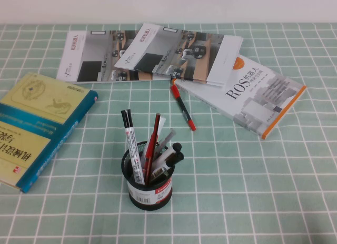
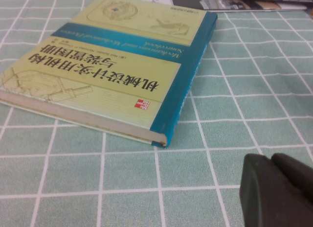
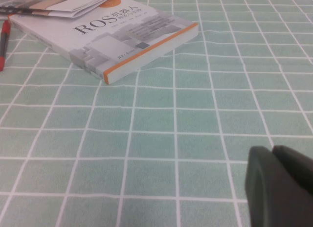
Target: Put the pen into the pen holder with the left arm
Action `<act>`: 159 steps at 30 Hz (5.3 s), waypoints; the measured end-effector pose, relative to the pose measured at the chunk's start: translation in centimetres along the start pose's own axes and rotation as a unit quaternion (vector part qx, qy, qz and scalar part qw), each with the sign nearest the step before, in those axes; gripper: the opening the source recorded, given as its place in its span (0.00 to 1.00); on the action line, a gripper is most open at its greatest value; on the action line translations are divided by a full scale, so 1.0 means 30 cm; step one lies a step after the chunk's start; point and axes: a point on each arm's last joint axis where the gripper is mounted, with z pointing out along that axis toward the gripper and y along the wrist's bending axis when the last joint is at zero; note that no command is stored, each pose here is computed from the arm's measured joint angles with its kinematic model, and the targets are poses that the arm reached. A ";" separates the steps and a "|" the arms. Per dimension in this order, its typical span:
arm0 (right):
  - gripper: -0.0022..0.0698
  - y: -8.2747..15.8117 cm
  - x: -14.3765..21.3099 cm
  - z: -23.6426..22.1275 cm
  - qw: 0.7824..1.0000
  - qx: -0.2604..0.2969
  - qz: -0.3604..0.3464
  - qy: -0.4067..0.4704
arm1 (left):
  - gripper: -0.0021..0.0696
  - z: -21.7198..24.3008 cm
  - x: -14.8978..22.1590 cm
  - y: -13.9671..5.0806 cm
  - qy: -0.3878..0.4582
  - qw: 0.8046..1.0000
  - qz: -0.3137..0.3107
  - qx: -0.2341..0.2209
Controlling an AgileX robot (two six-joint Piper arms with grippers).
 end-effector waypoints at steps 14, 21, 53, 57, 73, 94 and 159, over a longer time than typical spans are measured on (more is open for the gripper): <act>0.00 0.000 0.000 0.000 1.000 0.000 0.000 0.000 | 0.03 0.000 0.000 0.000 0.000 1.000 0.000 0.000; 0.00 0.000 0.000 0.000 1.000 0.000 0.000 0.000 | 0.03 0.000 0.000 0.000 0.000 1.000 0.000 0.000; 0.00 0.000 0.000 0.000 1.000 0.000 0.000 0.000 | 0.03 0.001 -0.014 0.000 -0.028 1.000 -0.007 0.001; 0.00 0.000 0.000 0.000 1.000 0.000 0.000 0.000 | 0.03 -0.002 -0.045 -0.003 -0.079 0.994 -0.074 0.010; 0.00 0.000 0.000 0.000 1.000 0.000 0.000 0.000 | 0.03 -0.011 -0.083 -0.004 -0.138 0.963 -0.230 0.039; 0.00 0.000 0.000 0.000 1.000 0.000 0.000 0.000 | 0.03 0.021 -0.519 -0.040 0.085 0.979 -0.180 0.032; 0.00 0.000 0.000 0.000 1.000 0.000 0.000 0.000 | 0.35 1.274 -0.616 -0.781 0.371 0.921 -0.018 0.116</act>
